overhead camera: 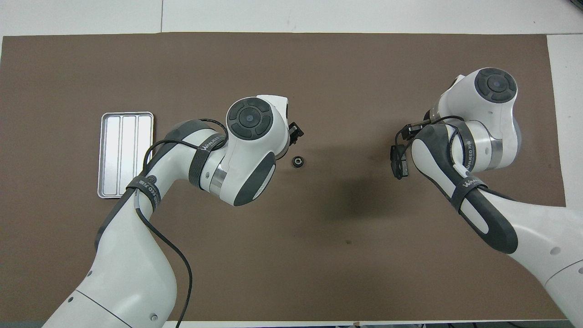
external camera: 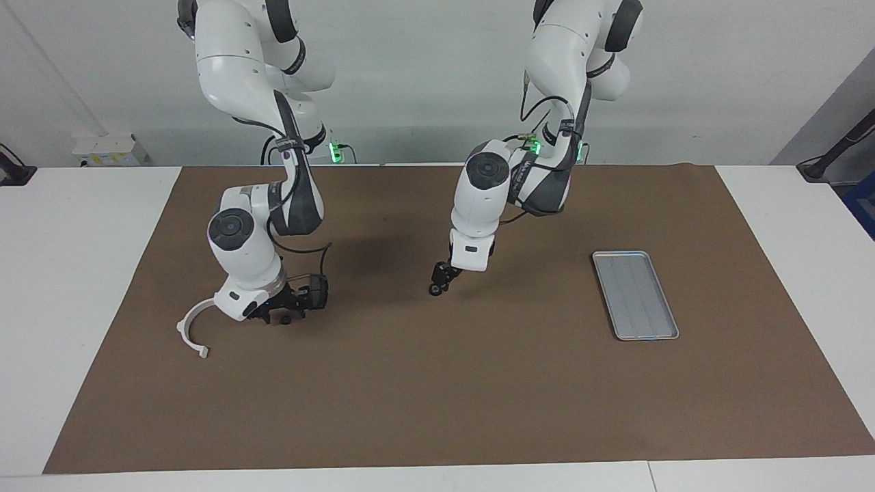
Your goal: Pick bearing gear from pile to tray
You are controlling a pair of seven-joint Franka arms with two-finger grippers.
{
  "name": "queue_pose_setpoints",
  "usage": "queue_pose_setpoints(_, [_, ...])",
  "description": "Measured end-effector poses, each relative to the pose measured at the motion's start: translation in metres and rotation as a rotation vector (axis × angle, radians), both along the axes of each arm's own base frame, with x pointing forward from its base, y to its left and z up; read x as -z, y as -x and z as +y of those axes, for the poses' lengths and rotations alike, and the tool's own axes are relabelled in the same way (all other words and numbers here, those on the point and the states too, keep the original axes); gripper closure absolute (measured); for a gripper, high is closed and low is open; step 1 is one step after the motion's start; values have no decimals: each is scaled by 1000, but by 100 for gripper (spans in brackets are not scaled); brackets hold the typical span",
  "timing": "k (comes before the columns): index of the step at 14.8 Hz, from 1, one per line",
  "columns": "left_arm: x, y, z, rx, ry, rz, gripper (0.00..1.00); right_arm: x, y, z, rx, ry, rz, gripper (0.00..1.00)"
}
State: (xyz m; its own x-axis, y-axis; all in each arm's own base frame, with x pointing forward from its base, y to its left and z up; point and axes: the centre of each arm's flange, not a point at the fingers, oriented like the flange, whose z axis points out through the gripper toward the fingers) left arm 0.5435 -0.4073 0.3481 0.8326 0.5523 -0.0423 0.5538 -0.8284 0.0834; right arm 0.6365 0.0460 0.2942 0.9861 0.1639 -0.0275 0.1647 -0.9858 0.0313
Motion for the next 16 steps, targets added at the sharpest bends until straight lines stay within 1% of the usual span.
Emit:
queue_pose_setpoints(2, [12,10,-13,16,-12,16,0,0,0,0,0,0,0,20])
queue_pose_setpoints(5, [47,25,-40,52,-50,60,0,2,2,0,0,0,4,20])
queue_pose_setpoints(6, [53,28,-47,59,-55,66,0,3,2,-1,1,1,6,20])
queue_pose_setpoints(9, [55,27,-53,61,-52,56,1,5,3,-1,1,1,6,20])
queue_pose_setpoints(10, [55,25,-51,59,-53,54,0,5,3,-2,2,0,-1,27])
queue_pose_setpoints(13, [58,24,-49,55,-58,57,0,7,4,-5,6,-1,-9,30])
queue_pose_setpoints(14, [60,25,-49,55,-61,60,0,8,4,-6,8,-1,-9,36])
queue_pose_setpoints(15, [62,25,-48,52,-62,61,1,8,4,-7,9,-1,-9,47])
queue_pose_setpoints(16, [63,25,-48,45,-63,63,0,7,4,-6,8,-2,-11,58])
